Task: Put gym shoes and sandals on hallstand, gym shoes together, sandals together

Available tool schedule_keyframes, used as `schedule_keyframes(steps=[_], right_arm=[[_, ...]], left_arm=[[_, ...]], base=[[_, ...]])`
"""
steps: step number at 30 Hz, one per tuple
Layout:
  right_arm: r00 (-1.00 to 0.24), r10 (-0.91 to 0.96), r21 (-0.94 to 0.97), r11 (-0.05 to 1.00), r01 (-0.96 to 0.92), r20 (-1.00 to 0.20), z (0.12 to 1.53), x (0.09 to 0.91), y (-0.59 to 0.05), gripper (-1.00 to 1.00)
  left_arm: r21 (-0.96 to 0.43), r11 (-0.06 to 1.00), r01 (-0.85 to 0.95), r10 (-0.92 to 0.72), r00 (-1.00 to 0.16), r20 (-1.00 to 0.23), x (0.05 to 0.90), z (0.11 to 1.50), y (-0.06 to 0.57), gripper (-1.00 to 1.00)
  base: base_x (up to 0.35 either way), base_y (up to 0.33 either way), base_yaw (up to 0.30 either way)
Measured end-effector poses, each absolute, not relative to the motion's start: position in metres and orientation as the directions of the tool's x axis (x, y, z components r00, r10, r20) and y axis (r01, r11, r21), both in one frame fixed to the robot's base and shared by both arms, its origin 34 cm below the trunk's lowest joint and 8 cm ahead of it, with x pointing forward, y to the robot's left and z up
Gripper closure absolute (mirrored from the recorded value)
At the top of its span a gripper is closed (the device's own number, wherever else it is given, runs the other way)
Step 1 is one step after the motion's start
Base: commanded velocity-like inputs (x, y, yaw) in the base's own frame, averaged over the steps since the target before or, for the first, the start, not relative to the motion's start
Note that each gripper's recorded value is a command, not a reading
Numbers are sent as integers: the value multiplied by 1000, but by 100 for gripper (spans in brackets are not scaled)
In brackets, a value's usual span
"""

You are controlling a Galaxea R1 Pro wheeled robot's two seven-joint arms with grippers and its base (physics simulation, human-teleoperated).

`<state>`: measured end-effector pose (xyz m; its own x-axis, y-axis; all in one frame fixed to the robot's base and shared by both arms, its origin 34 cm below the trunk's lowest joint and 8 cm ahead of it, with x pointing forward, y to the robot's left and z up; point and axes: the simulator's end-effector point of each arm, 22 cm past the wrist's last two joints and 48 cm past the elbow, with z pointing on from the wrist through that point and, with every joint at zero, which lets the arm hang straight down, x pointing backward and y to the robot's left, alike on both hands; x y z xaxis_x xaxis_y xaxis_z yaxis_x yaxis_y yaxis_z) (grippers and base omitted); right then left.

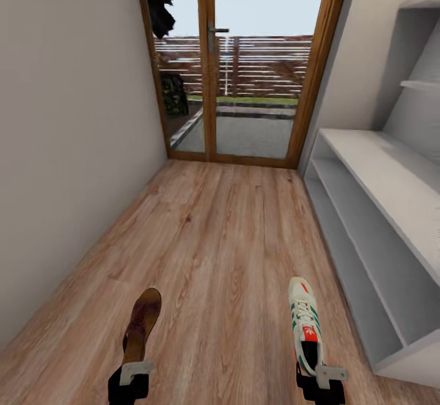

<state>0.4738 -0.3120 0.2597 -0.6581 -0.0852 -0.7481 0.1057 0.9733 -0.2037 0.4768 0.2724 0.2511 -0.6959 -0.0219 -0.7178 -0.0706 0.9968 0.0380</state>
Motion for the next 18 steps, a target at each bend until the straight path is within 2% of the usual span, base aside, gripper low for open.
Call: schedule_keyframes(steps=[9,18], right_arm=[[-657,-84,-202,974,106,-749,260,474,-311,100],[-658,-89,-202,975,98,-748,259,474,-310,100]], left_arm=[[38,997,-70,-22,-696,-718,477,251,272,100],[39,997,-71,-22,-696,-718,477,251,272,100]], base=[[306,156,-297],[311,143,-52]])
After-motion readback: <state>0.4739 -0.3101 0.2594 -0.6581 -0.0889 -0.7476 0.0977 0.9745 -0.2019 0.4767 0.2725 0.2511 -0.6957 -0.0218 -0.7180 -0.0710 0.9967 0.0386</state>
